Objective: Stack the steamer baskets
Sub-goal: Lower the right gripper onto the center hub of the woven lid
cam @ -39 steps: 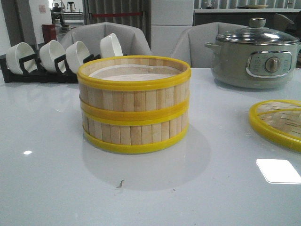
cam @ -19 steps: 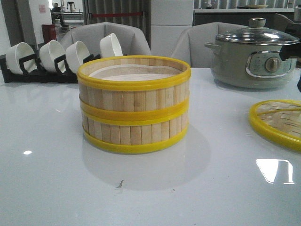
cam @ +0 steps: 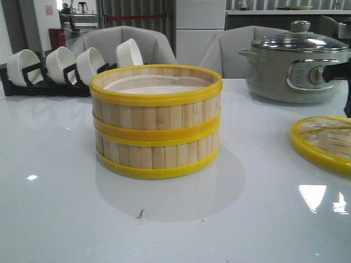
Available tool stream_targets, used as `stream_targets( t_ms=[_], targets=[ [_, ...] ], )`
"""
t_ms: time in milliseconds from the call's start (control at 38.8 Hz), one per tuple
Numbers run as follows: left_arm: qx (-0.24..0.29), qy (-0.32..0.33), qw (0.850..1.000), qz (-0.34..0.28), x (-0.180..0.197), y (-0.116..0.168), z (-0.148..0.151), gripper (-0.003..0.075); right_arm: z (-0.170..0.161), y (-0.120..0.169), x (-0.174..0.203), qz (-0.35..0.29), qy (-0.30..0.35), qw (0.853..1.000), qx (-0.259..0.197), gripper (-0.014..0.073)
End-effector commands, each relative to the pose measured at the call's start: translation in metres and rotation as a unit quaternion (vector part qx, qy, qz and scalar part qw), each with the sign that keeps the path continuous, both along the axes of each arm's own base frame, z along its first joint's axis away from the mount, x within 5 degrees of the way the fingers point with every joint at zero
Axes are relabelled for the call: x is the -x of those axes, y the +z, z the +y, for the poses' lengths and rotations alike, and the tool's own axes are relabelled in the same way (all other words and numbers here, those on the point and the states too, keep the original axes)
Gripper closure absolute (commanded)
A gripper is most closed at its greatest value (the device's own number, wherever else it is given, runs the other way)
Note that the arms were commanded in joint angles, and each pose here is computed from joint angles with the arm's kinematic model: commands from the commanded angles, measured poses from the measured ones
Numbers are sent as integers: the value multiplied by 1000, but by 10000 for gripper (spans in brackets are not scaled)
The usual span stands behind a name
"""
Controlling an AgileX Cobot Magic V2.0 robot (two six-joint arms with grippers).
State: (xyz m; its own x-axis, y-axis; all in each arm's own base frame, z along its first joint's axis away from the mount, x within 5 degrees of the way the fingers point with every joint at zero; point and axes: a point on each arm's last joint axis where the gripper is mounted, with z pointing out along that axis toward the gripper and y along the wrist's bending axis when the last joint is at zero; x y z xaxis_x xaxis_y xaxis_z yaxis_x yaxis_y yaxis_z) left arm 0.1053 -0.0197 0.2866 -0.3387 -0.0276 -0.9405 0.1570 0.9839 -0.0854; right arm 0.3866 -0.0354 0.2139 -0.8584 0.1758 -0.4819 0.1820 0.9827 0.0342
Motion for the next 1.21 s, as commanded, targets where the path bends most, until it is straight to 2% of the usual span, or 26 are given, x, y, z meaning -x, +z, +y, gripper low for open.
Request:
stream_targets(
  t_ms=[0,103,257,1184],
  targets=[
    [17,3,998,-57,-3,17,0,625,-6,28,-4,-56,-2,998,11,305],
    [17,3,998,-57,-3,17,0,625,-8,27,-4,-56,-4,998,11,294],
    [17,3,998,-57,-3,17,0,625,-10,22,-7,-55,-6,998,11,230],
    [17,3,998,-57,-3,17,0,625,-14,18,-11,-67,-9,998,13,234]
  ],
)
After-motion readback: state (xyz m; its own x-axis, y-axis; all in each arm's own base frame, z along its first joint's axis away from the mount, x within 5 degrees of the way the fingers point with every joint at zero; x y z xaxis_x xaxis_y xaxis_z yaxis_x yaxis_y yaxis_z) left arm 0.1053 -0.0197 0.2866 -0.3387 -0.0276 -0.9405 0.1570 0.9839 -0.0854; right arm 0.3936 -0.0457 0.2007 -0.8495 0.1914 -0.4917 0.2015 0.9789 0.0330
